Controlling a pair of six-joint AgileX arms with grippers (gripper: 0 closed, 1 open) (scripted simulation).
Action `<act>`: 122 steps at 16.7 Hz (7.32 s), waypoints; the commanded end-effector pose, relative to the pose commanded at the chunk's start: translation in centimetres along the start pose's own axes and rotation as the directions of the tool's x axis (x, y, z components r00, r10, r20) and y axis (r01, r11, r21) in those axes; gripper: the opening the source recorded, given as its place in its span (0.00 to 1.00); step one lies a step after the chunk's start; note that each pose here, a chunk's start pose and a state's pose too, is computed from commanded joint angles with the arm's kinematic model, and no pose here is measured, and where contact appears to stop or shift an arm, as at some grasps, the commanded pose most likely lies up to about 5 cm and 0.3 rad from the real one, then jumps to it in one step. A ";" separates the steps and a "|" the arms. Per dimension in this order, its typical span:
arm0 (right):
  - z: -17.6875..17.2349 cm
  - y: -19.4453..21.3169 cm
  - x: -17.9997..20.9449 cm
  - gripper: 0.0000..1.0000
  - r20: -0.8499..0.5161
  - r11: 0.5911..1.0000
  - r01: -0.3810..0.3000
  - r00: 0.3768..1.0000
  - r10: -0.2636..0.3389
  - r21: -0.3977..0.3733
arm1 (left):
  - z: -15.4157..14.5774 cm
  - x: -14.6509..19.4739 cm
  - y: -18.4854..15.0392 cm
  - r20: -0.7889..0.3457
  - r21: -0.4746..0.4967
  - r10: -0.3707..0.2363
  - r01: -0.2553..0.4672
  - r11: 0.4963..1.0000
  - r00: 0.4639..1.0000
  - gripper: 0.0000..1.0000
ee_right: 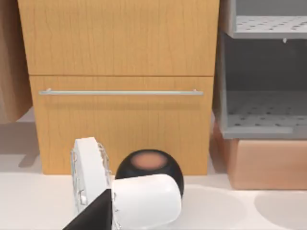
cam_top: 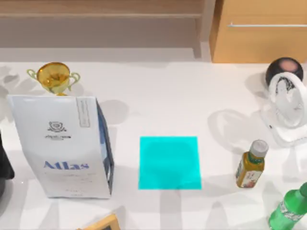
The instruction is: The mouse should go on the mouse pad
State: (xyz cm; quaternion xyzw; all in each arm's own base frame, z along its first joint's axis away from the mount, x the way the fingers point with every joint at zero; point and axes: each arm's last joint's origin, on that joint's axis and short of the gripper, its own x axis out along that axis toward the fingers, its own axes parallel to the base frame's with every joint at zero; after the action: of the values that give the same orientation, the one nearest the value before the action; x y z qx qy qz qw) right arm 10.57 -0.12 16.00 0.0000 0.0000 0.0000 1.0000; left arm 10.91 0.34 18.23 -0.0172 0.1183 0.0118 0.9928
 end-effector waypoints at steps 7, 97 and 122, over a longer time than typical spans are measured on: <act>0.0 0.0 0.0 1.00 0.000 1.000 0.000 1.000 0.000 0.000 | 5.3 3.7 1.7 -0.583 0.046 0.108 -0.100 0.994 0.805 1.00; 0.0 0.0 0.0 1.00 0.000 1.000 0.000 1.000 0.000 0.000 | 19.6 19.1 -6.9 -0.752 0.659 -0.145 0.727 -0.191 0.643 0.00; 0.0 0.0 0.0 1.00 0.000 1.000 0.000 1.000 0.000 0.000 | 3.0 17.4 -31.2 -0.986 -0.027 0.016 -0.065 -0.998 0.164 0.00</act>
State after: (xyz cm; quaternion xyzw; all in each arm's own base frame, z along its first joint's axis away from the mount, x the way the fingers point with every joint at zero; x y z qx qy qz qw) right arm 10.57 -0.12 16.00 0.0000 0.0000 0.0000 1.0000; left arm 29.33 -30.38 18.00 -0.6811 0.0218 0.7319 0.0084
